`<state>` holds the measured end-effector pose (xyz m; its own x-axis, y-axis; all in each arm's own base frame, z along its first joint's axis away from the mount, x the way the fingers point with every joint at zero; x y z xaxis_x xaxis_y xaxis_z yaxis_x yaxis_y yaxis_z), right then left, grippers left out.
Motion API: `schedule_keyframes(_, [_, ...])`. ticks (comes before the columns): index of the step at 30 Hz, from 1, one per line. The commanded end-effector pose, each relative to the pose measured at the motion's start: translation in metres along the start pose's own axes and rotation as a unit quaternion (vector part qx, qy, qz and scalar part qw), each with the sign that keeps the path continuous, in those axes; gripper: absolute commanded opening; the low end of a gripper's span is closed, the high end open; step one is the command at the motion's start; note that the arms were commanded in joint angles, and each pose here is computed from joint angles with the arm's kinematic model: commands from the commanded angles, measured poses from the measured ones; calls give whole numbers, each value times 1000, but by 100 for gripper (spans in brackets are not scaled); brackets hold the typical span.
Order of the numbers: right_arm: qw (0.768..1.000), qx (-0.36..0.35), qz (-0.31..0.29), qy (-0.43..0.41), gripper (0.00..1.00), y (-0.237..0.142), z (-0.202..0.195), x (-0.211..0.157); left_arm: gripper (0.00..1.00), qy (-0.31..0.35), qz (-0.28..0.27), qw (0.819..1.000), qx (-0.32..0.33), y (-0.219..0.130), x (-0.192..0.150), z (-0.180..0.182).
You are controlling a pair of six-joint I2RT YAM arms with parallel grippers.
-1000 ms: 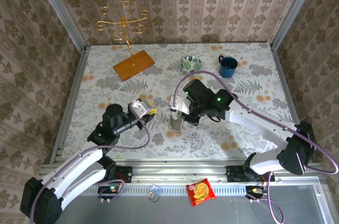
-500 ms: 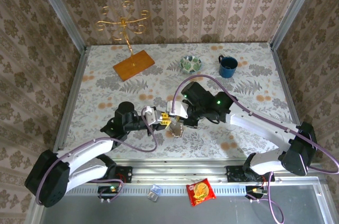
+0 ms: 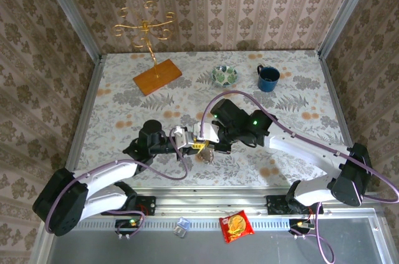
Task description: Put the keys on the keyring
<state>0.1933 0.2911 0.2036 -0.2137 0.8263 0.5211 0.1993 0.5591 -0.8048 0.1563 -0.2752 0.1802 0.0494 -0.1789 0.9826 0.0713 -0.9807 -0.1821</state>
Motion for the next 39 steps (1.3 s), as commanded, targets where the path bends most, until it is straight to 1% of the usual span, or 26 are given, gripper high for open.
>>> schedule_keyframes(1, [1000, -5, -29, -12, 0, -5, -5, 19, 21, 25, -27, 999, -13, 3, 17, -3])
schedule_keyframes(6, [999, -7, -34, -12, 0, -5, -5, 23, 17, 24, -35, 999, -16, 6, 18, -3])
schedule_keyframes(10, [999, -5, -38, -7, 0, -4, -4, 24, 1, 29, -36, 999, -15, 5, 19, -3])
schedule_keyframes(12, [999, -14, -42, 3, 1, -4, -6, 22, 0, 31, -38, 999, -13, 4, 19, -4])
schedule_keyframes(14, [997, -27, -61, 24, 21, -10, -10, 18, 0, 32, -40, 999, -10, 3, 19, -4])
schedule_keyframes(16, [994, -37, -95, 46, 29, -20, -14, 14, 0, 32, -41, 999, -11, 2, 19, -5])
schedule_keyframes(18, [989, -43, -130, 53, 31, -26, -13, 9, 0, 31, -42, 999, -11, 1, 18, -6])
schedule_keyframes(21, [983, -76, -166, 21, 31, -28, -5, 3, 0, 29, -45, 998, -14, 1, 18, -8])
schedule_keyframes(23, [980, -89, -178, 8, 31, -27, -1, -1, 0, 28, -48, 998, -15, 1, 19, -8])
schedule_keyframes(31, [984, -74, -160, -9, 28, -14, 1, -3, 0, 24, -52, 998, -23, 1, 20, -10])
schedule_keyframes(39, [983, -82, -162, -18, 22, -13, -2, 1, 0, 21, -52, 998, -29, 1, 20, -12])
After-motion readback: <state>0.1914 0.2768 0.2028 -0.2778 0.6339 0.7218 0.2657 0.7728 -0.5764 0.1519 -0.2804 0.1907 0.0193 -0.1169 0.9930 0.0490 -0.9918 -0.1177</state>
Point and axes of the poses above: each hand's point on the last joint's axis, 136 mm out from that joint toward the fingers, its own y axis out along the fingers, its own z axis along the line the jaws close on, x = y × z, the point moved 2 cm from there along -y, back along the fingers, and after that the axes turned 11 degrees about -y, right-handed, at the moved point
